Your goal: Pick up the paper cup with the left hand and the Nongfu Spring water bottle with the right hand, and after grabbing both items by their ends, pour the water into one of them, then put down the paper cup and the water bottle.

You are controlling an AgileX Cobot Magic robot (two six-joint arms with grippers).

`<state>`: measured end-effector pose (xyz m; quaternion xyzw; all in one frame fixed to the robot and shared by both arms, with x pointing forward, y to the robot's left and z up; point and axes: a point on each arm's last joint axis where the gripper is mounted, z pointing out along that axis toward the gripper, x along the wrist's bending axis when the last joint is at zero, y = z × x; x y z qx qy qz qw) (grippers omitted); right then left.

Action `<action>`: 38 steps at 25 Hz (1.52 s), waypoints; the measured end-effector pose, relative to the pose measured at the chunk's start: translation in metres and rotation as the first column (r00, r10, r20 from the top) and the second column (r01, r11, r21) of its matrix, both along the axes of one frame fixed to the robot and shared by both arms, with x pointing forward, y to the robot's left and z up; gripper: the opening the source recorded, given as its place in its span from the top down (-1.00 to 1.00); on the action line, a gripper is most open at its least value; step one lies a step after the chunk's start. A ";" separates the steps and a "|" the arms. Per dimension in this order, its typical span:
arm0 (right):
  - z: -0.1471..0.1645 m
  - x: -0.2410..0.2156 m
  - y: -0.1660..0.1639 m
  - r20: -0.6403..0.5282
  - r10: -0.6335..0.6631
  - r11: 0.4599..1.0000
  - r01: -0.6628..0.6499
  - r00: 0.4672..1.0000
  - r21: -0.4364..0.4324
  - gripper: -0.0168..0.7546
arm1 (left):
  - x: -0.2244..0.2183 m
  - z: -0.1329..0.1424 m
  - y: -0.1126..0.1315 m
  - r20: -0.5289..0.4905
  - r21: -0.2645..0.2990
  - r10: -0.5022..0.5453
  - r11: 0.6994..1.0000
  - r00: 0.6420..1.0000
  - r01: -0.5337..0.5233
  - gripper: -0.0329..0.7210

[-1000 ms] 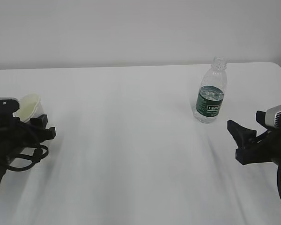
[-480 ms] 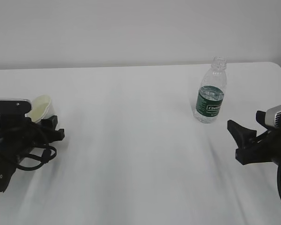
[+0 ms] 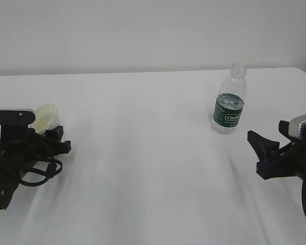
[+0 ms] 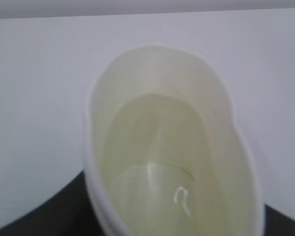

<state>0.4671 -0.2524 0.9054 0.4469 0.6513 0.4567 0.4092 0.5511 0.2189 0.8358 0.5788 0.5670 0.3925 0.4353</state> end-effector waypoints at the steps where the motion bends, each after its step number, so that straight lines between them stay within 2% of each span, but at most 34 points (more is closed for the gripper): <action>1: 0.000 0.000 0.000 0.000 0.000 1.000 0.000 1.000 0.000 -0.48 | 0.000 0.000 0.000 0.000 0.000 -0.002 1.000 1.000 0.002 -0.12; 11: 0.000 0.000 0.000 0.000 0.000 1.000 0.000 1.000 0.000 -0.48 | 0.000 0.000 -0.001 0.000 0.002 -0.014 1.000 1.000 0.014 -0.57; 15: 0.000 0.000 0.000 0.000 0.000 1.000 0.000 1.000 0.000 -0.48 | 0.000 0.000 -0.001 0.000 0.002 -0.014 1.000 1.000 0.014 -0.68; 36: -0.002 -0.004 -0.001 -0.012 0.000 1.000 0.000 1.000 -0.002 -0.48 | -0.039 0.015 0.013 -0.049 0.017 -0.009 1.000 0.999 0.010 -0.69; 38: -0.003 -0.005 -0.001 -0.024 -0.006 1.000 0.006 1.000 0.019 -0.48 | -0.045 0.017 0.015 -0.053 0.019 -0.009 1.000 0.999 0.010 -0.69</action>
